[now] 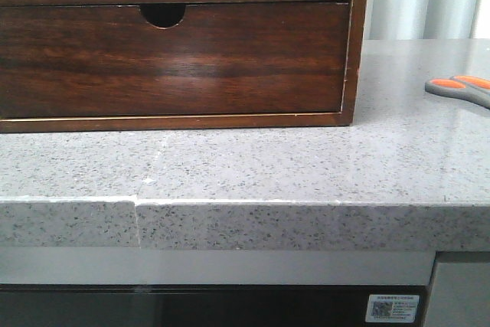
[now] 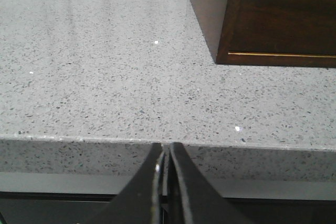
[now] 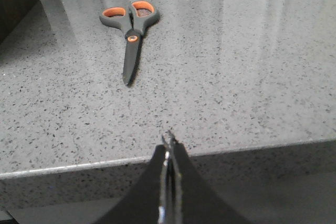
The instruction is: Put scissors in drawer with both arms
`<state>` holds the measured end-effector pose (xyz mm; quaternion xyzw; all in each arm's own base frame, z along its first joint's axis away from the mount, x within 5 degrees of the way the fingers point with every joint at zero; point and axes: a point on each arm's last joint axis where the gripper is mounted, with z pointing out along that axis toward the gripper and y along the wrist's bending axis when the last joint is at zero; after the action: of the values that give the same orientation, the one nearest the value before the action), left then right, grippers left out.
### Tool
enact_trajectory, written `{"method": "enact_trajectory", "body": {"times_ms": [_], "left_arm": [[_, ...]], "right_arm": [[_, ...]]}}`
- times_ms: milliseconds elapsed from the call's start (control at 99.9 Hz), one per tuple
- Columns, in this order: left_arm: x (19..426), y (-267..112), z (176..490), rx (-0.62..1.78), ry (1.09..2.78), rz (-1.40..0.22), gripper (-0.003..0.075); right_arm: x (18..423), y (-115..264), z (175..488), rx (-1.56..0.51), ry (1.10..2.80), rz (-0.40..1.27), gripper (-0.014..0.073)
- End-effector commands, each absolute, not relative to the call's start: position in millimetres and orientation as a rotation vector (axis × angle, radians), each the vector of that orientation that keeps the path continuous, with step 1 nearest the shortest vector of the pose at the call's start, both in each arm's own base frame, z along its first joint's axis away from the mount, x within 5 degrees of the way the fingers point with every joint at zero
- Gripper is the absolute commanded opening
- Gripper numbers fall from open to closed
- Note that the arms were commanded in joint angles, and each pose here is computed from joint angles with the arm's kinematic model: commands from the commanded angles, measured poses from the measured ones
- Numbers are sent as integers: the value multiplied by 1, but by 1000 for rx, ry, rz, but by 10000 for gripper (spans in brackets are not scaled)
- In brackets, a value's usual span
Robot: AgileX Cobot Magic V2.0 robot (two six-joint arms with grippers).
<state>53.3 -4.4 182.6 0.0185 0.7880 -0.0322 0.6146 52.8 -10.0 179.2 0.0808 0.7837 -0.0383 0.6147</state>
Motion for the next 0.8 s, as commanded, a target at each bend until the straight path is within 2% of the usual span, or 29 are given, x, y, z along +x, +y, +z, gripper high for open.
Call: {"method": "enact_trajectory", "body": {"times_ms": [0, 791], "left_arm": [[53, -4, 179, 32, 1780, -84, -19], [54, -4, 185, 36, 1707, -74, -19]], "right_arm": [[52, -10, 179, 177, 1772, -97, -61], [52, -10, 179, 176, 1767, -97, -61]]}}
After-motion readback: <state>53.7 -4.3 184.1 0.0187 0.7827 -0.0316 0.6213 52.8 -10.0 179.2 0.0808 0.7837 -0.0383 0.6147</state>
